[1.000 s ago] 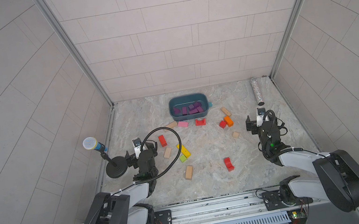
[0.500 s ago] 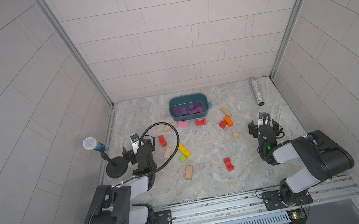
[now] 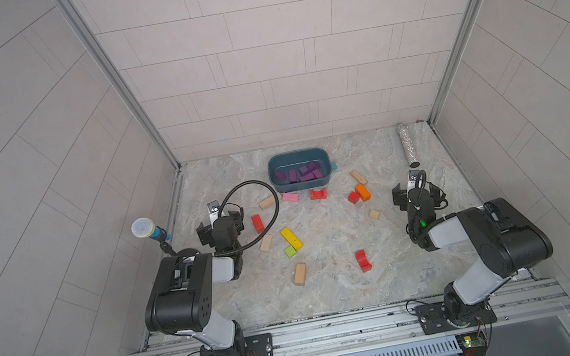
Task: Pick purple bricks into the storage bin
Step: Reset both arms
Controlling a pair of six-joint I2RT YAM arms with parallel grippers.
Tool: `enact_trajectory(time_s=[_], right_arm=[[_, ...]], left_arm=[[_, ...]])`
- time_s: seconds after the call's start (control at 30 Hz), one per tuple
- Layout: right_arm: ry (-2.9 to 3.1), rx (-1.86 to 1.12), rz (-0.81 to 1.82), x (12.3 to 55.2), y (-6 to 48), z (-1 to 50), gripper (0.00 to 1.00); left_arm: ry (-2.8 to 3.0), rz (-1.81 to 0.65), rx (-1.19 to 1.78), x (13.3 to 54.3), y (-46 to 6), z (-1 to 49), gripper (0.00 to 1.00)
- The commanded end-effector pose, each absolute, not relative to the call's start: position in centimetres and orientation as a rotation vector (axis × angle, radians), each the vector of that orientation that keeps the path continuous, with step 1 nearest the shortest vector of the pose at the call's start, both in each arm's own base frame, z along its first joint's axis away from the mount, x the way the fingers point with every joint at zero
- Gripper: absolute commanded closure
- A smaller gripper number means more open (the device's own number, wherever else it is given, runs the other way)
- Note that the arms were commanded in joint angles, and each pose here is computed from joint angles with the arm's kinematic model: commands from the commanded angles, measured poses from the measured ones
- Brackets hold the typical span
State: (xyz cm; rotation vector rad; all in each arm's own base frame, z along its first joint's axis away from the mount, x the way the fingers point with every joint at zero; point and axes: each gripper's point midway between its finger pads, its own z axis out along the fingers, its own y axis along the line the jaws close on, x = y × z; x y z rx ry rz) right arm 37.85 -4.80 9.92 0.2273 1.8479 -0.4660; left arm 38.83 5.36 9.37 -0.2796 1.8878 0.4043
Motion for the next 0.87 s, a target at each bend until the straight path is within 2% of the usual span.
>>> enact_trajectory(time_s=[0.0, 0.17, 0.83], right_arm=[[1.839, 0.237, -0.465, 37.8, -4.9, 10.0, 0.00], [1.842, 0.237, -0.466, 37.8, -4.9, 10.0, 0.00], [1.840, 0.233, -0.463, 37.8, -4.8, 10.0, 0.00]], left_arm=[[1.918, 0.304, -0.230, 39.3, 3.9, 8.8, 0.00], [1.927, 0.231, -0.129, 39.8, 2.3, 8.6, 0.00], [1.920, 0.239, -0.129, 39.6, 2.4, 8.8, 0.00]])
